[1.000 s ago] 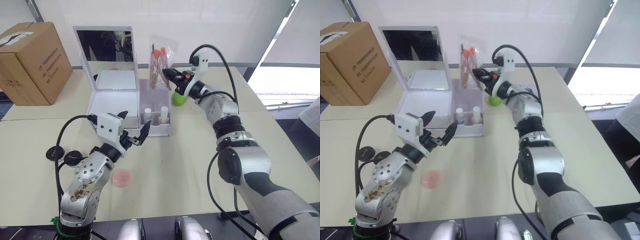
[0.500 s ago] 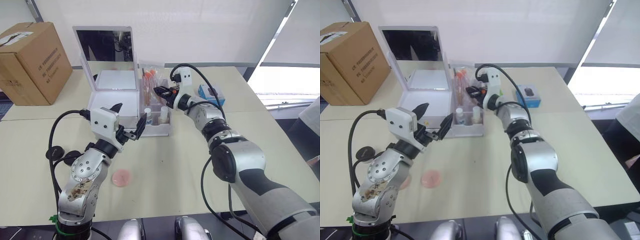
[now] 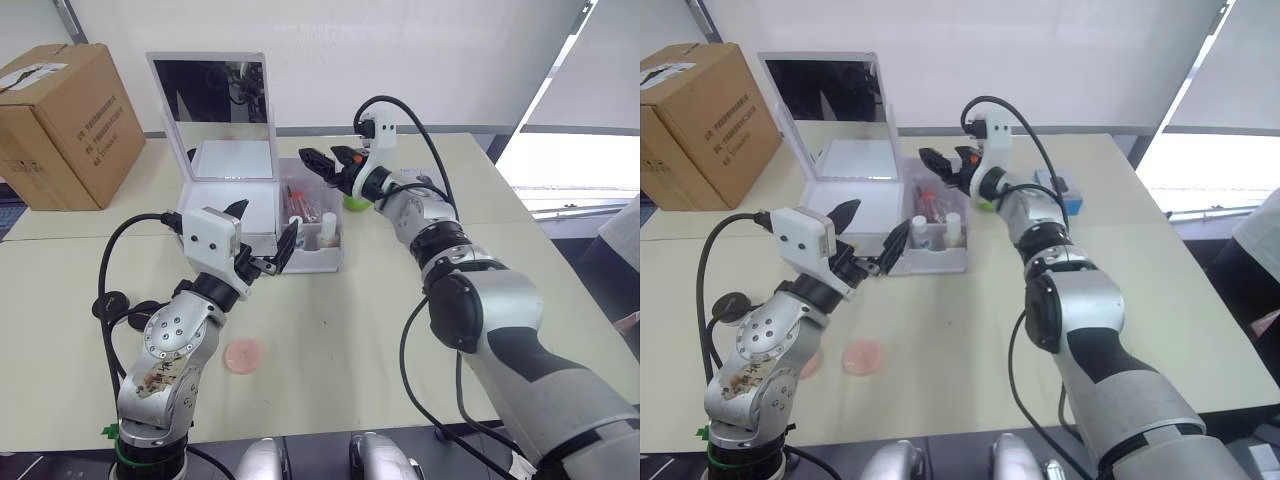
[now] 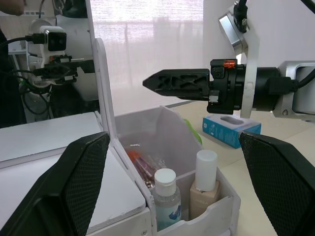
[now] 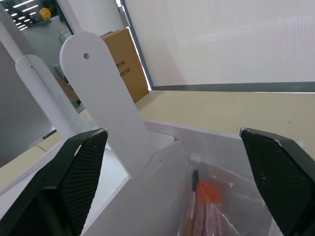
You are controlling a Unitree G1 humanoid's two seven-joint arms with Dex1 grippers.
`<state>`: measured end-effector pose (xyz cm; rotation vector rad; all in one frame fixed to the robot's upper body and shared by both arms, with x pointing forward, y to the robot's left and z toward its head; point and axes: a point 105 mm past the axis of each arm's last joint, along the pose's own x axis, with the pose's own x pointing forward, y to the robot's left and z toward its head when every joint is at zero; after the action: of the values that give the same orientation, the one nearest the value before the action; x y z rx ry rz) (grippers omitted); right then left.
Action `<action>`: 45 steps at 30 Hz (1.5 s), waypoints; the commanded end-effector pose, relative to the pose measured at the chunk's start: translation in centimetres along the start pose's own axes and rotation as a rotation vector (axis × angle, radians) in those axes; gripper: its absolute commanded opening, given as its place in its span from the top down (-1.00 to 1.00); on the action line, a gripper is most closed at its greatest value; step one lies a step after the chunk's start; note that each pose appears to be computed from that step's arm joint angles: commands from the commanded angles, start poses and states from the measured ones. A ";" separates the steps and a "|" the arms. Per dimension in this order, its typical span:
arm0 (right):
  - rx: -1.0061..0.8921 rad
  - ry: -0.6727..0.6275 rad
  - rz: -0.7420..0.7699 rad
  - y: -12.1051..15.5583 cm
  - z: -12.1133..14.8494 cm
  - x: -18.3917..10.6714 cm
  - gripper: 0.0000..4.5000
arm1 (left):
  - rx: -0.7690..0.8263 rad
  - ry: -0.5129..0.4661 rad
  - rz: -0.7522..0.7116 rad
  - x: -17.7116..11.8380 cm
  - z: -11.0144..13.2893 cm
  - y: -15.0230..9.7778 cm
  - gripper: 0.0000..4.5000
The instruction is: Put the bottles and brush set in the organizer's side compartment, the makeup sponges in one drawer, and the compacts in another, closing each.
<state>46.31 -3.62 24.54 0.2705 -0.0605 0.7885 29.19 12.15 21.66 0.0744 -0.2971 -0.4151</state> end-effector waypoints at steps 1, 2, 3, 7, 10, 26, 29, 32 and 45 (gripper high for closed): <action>-0.050 -0.069 0.056 0.2 3.1 -0.4 -0.99 | -0.003 -0.034 -0.038 -0.5 1.1 -0.2 -1.00; -0.068 -0.069 0.073 -0.1 3.5 -1.1 -0.99 | -0.022 -0.017 -0.078 -1.0 0.8 0.0 -1.00; -0.084 -0.068 0.088 -0.5 3.7 -1.7 -0.99 | -0.038 -0.005 -0.106 -1.4 0.6 0.3 -1.00; -0.155 -0.044 0.161 -1.3 4.0 -5.4 -0.99 | -0.072 0.081 -0.222 -3.9 -0.3 2.8 -1.00; -0.202 -0.019 0.246 -0.2 4.1 -10.3 -0.99 | -0.056 0.170 -0.223 -6.0 -1.3 6.6 -1.00; -0.264 0.360 -0.118 -1.0 -1.9 -34.8 -0.99 | 0.134 0.522 0.233 -20.0 -2.4 24.8 -1.00; -0.272 0.337 -0.197 -2.1 -2.2 -36.2 -0.99 | 0.141 0.530 0.254 -20.7 -2.4 25.8 -1.00; -0.269 0.342 -0.204 -2.3 -2.8 -36.5 -0.99 | 0.142 0.548 0.264 -21.2 -2.7 26.4 -1.00; -0.237 0.224 0.047 2.1 -2.3 -29.4 -0.99 | 0.053 0.490 0.129 -18.7 -5.4 21.5 -1.00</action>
<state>23.85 -23.99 16.74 -0.0414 0.1067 0.7840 22.26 41.55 14.04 0.2024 0.2004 -0.1992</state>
